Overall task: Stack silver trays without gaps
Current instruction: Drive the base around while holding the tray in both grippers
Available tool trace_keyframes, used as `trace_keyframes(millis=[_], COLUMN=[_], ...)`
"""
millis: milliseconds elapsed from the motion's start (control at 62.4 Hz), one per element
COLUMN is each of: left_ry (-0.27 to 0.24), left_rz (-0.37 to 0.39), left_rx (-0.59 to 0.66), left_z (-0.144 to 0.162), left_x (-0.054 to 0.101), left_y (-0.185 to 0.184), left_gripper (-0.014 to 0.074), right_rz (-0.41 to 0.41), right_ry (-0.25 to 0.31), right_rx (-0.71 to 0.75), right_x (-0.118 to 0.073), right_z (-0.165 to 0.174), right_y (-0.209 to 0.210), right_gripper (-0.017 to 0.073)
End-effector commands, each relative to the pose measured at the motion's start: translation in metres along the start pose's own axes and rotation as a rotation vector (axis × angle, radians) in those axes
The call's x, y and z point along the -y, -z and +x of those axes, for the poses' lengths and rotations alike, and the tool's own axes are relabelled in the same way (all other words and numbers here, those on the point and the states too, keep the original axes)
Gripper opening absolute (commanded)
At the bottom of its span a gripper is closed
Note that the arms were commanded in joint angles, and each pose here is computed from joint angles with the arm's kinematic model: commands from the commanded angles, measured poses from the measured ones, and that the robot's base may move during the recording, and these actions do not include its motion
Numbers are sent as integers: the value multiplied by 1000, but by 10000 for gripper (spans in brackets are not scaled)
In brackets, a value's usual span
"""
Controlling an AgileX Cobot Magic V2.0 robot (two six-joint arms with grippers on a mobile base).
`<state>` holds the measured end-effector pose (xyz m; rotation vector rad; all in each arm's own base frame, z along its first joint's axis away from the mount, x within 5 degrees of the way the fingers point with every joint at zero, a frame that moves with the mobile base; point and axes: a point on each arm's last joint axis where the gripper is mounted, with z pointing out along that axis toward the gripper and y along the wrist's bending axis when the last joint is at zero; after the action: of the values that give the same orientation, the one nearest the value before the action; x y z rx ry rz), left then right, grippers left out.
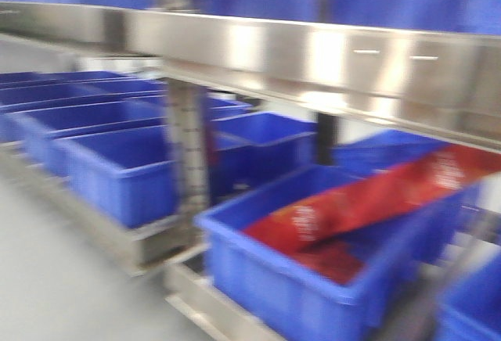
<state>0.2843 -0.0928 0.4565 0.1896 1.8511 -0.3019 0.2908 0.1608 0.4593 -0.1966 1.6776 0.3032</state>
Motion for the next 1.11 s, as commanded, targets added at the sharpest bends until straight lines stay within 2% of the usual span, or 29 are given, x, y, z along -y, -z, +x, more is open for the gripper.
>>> trace_keyframes(millis=[0,1090], left_ry=[-13,-13], left_rz=[16,16], left_rx=[30,30], left_z=[-5,-5], left_x=[3,3], left_y=[5,5], left_gripper=[-8,-8], right_rz=[-74,-74], right_ry=[8,8], right_rx=[81,81], right_x=[-7,-7], right_z=[-11,-11], right_y=[5,5], right_gripper=[-80,-80])
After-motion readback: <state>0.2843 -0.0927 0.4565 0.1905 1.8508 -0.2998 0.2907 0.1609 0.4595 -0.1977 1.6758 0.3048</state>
